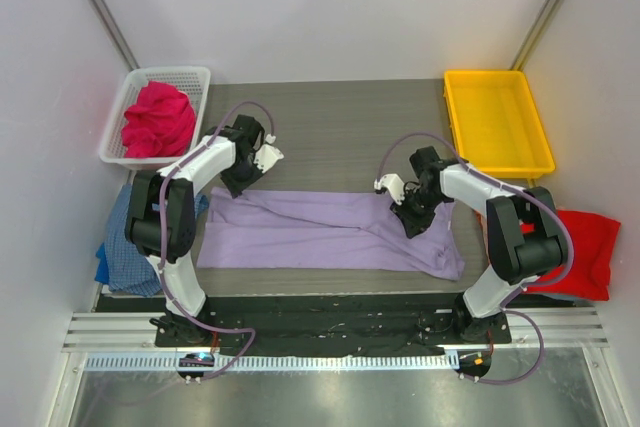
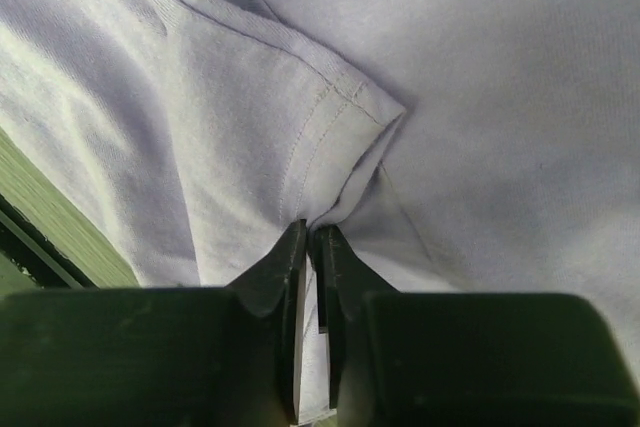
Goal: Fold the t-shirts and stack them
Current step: Fold the other side of the tshirt into a rectangle
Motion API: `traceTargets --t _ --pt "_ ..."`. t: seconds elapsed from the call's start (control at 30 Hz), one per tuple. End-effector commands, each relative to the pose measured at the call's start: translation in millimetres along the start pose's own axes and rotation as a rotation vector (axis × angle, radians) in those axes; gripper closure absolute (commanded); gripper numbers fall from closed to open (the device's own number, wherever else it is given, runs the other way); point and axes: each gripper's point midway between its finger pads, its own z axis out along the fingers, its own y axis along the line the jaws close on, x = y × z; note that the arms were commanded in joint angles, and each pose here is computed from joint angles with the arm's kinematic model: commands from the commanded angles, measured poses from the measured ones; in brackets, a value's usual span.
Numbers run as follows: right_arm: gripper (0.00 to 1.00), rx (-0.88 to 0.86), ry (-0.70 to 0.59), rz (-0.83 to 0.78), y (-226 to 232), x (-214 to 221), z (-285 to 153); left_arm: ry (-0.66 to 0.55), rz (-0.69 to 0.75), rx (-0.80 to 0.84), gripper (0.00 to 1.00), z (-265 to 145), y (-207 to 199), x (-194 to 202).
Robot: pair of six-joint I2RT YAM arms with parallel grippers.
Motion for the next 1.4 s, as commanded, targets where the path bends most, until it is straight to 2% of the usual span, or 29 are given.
traceTargets --t 0.0,0.23,0.6,1.13,1.27,1.37 --pt "0.90 0.035 -0.011 -0.015 0.6 -5.3 -7.9 -0.031 0.010 -0.035 0.94 -5.7 9.9 -11.1" --pt "0.95 0.043 -0.013 -0.048 16.1 -18.7 -21.7 -0.026 0.008 -0.032 0.94 -4.6 9.3 -10.5" --pt "0.96 0.061 0.021 -0.137 57.8 -24.3 -42.7 -0.024 0.008 -0.032 0.94 -4.5 9.5 -10.4" --pt "0.95 0.101 0.094 -0.154 46.8 -8.9 -29.1 -0.024 0.012 -0.036 0.94 -9.4 8.7 -8.2" --pt "0.68 0.124 0.101 -0.158 40.0 -9.1 -23.3 -0.019 0.016 -0.040 0.94 -9.6 9.1 -6.6" --pt "0.52 0.152 0.084 -0.149 35.5 -14.2 -26.6 -0.017 0.021 -0.048 0.94 -10.8 10.7 -6.1"
